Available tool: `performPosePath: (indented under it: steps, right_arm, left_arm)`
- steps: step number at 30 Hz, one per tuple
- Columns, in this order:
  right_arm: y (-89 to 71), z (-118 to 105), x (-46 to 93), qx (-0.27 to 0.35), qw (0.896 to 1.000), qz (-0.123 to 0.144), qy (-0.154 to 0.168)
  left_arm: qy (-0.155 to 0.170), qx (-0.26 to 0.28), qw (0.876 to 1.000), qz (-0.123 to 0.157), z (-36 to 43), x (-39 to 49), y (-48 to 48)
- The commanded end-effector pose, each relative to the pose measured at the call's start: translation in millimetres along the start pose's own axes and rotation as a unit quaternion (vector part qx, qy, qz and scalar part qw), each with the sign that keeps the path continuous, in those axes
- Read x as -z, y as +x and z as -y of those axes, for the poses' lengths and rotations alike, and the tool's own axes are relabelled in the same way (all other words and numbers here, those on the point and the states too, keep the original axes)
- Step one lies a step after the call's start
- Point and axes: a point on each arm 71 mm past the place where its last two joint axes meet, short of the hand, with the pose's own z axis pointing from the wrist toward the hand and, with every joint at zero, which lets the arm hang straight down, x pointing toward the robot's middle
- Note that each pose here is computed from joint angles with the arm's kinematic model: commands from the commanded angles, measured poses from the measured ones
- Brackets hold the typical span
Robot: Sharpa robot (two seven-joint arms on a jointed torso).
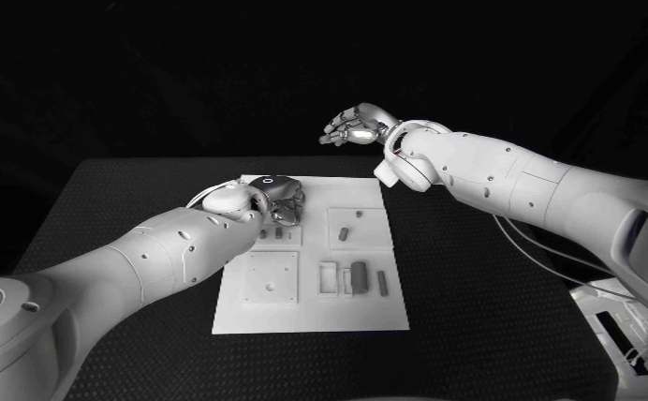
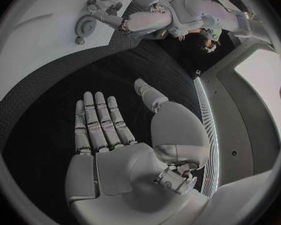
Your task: Assemble the parts on the task board
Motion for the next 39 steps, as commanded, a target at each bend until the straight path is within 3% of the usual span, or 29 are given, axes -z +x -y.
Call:
performPosePath:
  steps: [1, 18, 39]
  right_arm:
    - [0.7, -2, -0.1, -0.001, 1.0, -0.003, -0.007]
    - [1.6, -3, -0.6, -0.001, 1.0, -0.003, -0.008]
    - [3.0, -4, -1.4, -0.002, 1.0, -0.004, -0.009]
  left_arm:
    - [0.005, 0.004, 1.0, -0.002, 1.2, -0.3, 0.0]
    - [-0.003, 0.005, 1.0, -0.025, -1.8, -1.1, 8.3]
    - [0.014, 0.018, 0.999, -0.046, 5.1, -1.8, 21.1]
